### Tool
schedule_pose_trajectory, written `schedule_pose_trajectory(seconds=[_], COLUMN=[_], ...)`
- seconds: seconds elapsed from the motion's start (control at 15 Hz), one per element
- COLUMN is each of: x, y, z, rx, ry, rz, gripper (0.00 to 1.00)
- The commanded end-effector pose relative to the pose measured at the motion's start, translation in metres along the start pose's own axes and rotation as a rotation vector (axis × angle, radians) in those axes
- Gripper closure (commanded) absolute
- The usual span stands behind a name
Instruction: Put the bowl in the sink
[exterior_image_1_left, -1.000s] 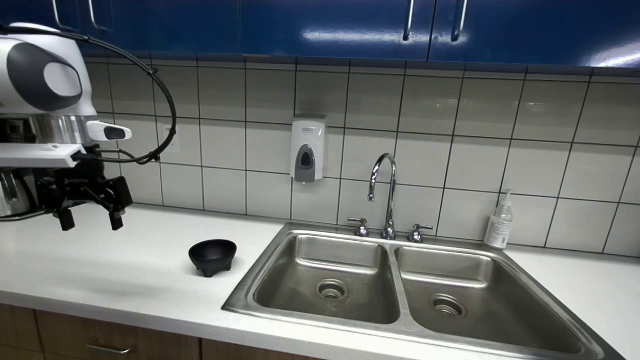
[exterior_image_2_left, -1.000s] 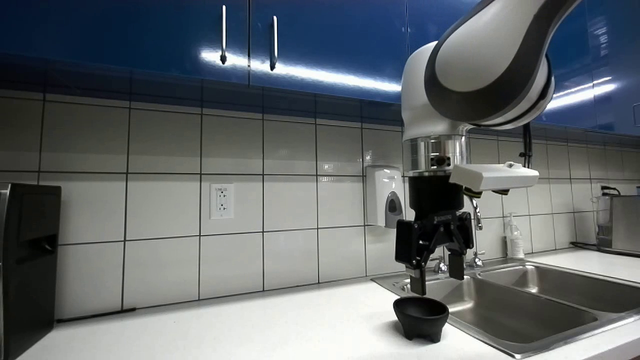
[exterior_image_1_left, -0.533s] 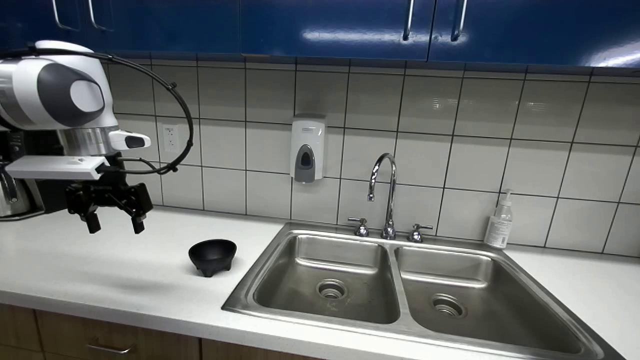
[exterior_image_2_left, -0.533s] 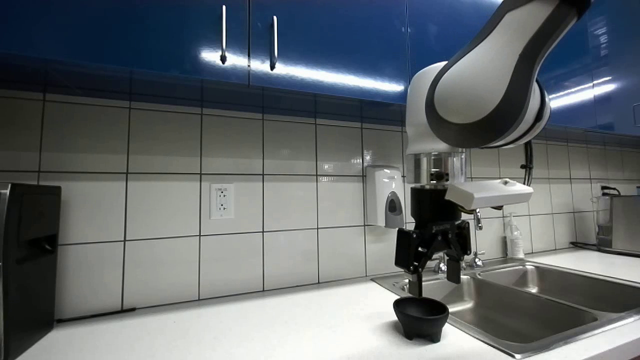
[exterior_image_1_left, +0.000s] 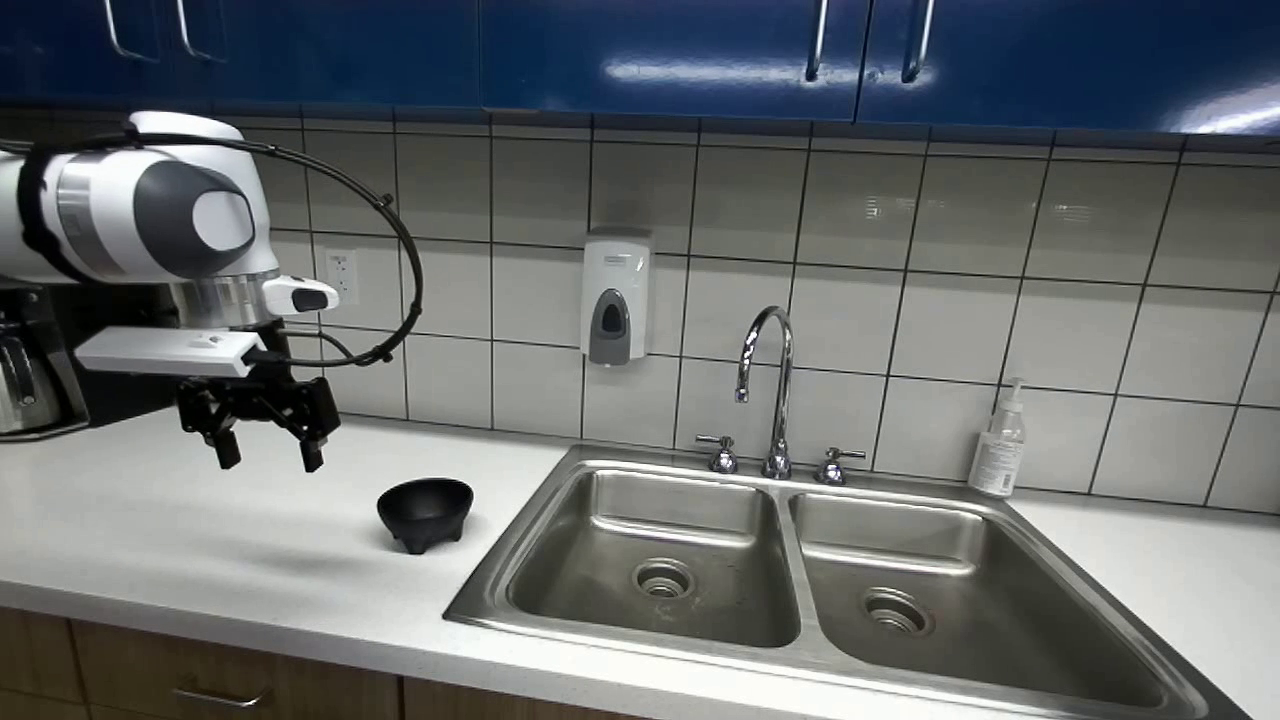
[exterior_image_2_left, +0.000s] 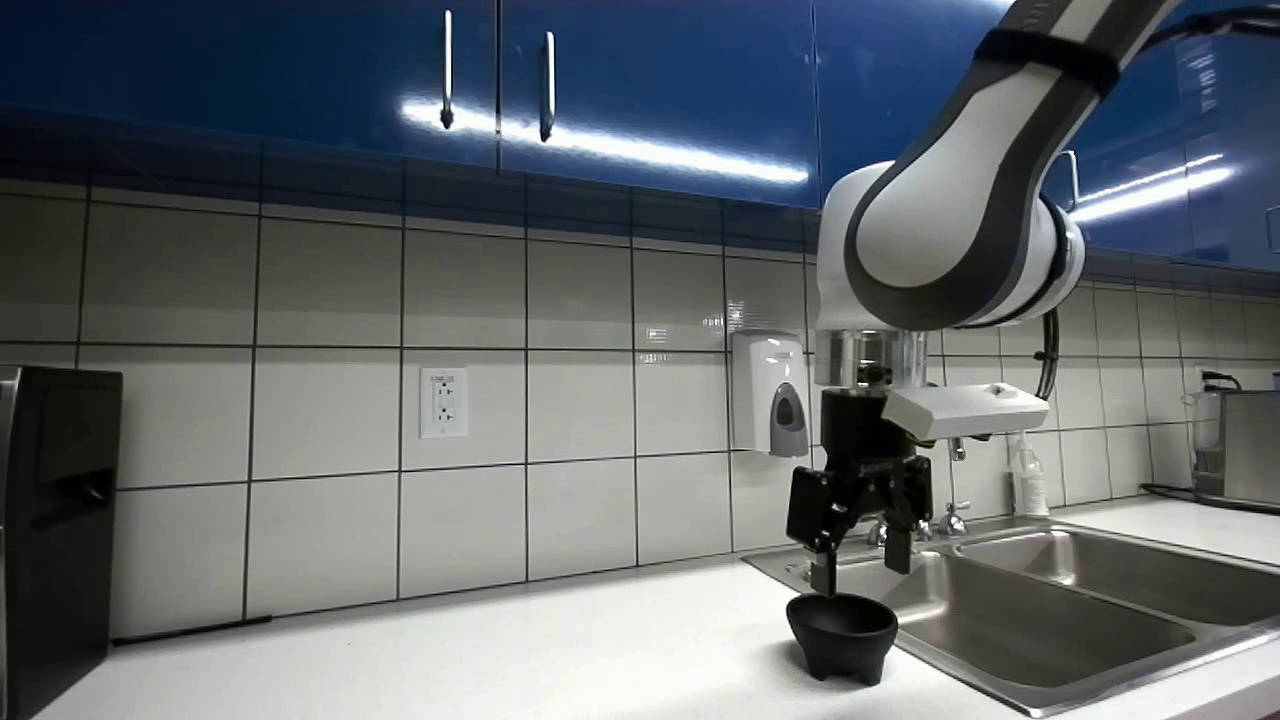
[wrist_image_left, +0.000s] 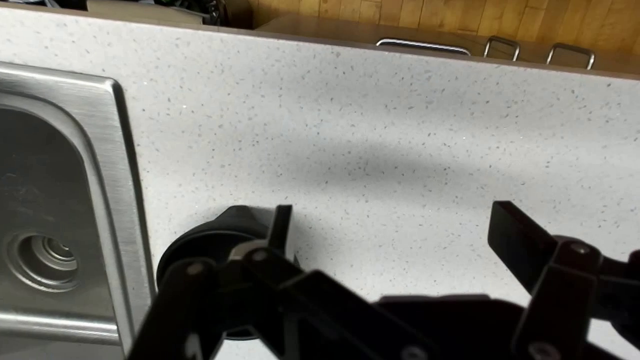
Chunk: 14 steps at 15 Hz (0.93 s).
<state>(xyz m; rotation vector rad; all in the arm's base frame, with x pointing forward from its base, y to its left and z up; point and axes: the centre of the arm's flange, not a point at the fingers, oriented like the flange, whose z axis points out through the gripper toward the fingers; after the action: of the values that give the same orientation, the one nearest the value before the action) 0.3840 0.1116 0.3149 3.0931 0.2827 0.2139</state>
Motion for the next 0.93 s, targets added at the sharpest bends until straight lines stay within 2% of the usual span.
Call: schedule_pose_trajectory(seconds=[0.0, 0.47, 0.87], x=[0.026, 0.066, 0.102], y=[0.017, 0.053, 0.072], z=[0.005, 0.015, 0.033], rx=[0.033, 0.118, 0.144], ry=[-0.014, -0.065, -0.130], rz=[-0.044, -0.142, -0.218], gripper=[0.00, 0.00, 0.00])
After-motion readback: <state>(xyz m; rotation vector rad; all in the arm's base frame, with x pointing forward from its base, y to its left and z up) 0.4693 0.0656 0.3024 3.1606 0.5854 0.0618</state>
